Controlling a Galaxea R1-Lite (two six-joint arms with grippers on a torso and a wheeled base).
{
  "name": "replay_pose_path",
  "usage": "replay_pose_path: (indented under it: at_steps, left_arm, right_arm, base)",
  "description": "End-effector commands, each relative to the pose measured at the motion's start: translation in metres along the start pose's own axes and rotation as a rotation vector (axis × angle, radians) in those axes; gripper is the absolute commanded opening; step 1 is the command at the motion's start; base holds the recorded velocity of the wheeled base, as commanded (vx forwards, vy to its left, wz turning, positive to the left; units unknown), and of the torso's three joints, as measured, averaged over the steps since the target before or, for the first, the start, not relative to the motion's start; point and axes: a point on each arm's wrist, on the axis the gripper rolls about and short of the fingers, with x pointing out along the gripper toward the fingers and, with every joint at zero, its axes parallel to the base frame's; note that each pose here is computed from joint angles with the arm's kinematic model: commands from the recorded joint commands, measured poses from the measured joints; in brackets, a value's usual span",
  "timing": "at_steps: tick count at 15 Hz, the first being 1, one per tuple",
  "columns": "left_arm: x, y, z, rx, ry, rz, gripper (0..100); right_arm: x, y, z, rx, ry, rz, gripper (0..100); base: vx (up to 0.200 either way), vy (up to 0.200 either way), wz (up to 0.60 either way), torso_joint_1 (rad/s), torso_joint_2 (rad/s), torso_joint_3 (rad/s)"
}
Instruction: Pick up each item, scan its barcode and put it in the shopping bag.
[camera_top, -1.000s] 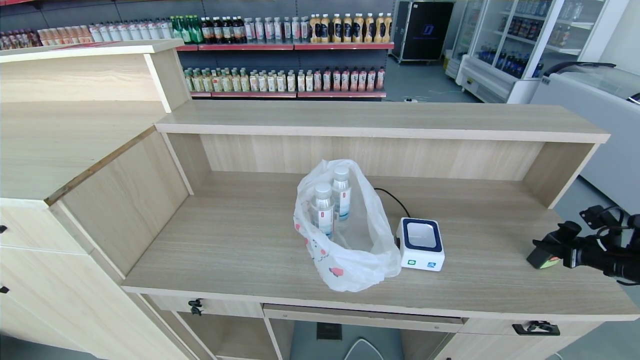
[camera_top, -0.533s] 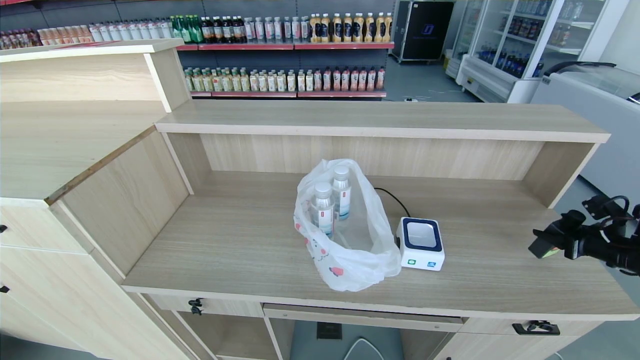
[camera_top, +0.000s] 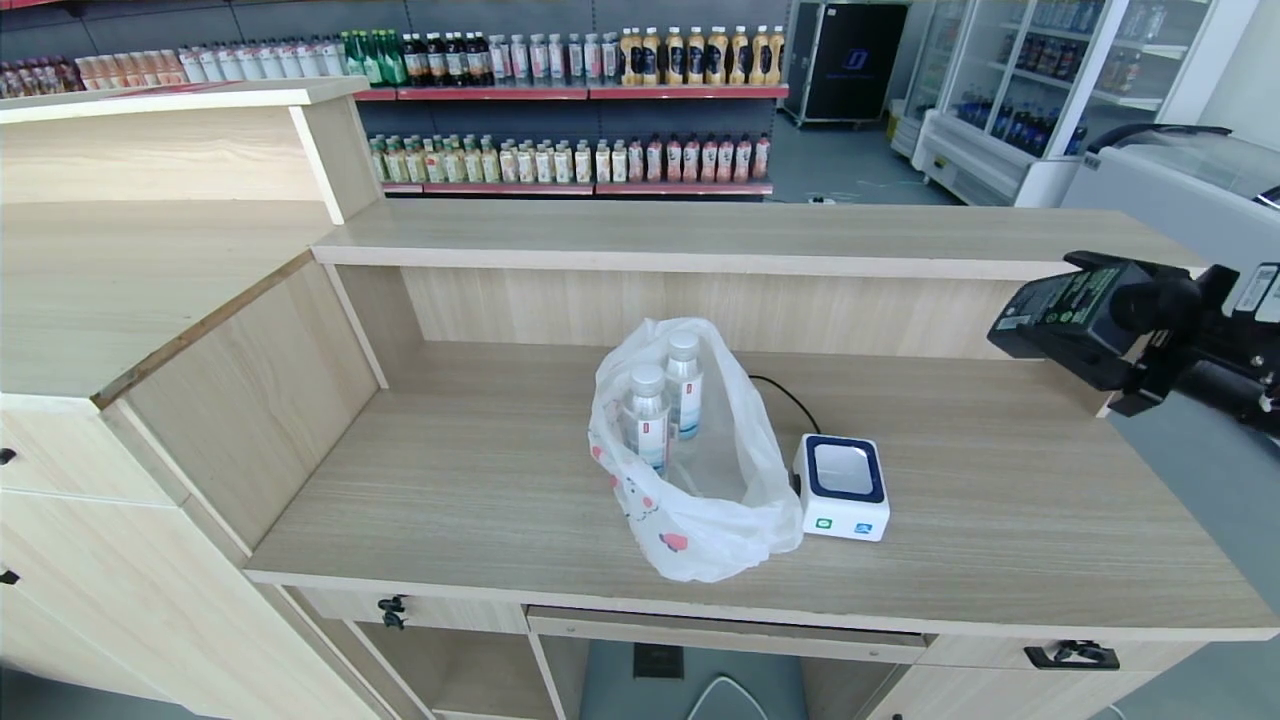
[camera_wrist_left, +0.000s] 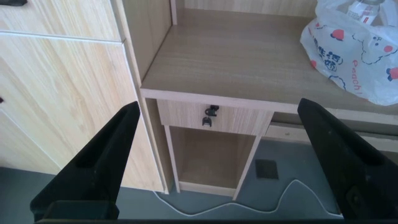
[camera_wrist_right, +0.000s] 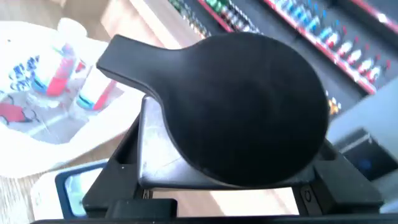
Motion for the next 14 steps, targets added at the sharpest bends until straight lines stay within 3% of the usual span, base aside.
replay_pose_path:
  at_steps: [1, 5, 8, 9, 12, 14]
  left_arm:
    - [0.000, 0.000, 0.000, -0.001, 0.000, 0.001, 100]
    - [0.000, 0.000, 0.000, -0.001, 0.000, 0.001, 100]
    - [0.000, 0.000, 0.000, -0.001, 0.000, 0.001, 100]
    - [0.000, 0.000, 0.000, -0.001, 0.000, 0.001, 100]
    - [0.000, 0.000, 0.000, -0.001, 0.000, 0.001, 100]
    - [0.000, 0.000, 0.000, -0.001, 0.000, 0.001, 100]
  right_arm:
    - [0.024, 0.011, 0.046, -0.079, -0.183, 0.076, 0]
    - [0.036, 0.010, 0.097, -0.170, -0.355, 0.113, 0]
    - [0.033, 0.032, 0.152, -0.211, -0.540, 0.158, 0]
    - [0.029, 0.050, 0.174, -0.225, -0.643, 0.193, 0]
    - [0.028, 0.077, 0.202, -0.188, -0.818, 0.269, 0]
    - [0.028, 0.084, 0.206, -0.167, -0.847, 0.296, 0]
  base:
    - [0.000, 0.000, 0.00, 0.000, 0.00, 0.000]
    - [0.000, 0.000, 0.00, 0.000, 0.00, 0.000]
    - [0.000, 0.000, 0.00, 0.000, 0.00, 0.000]
    - [0.000, 0.000, 0.00, 0.000, 0.00, 0.000]
    - [0.000, 0.000, 0.00, 0.000, 0.00, 0.000]
    - [0.000, 0.000, 0.00, 0.000, 0.00, 0.000]
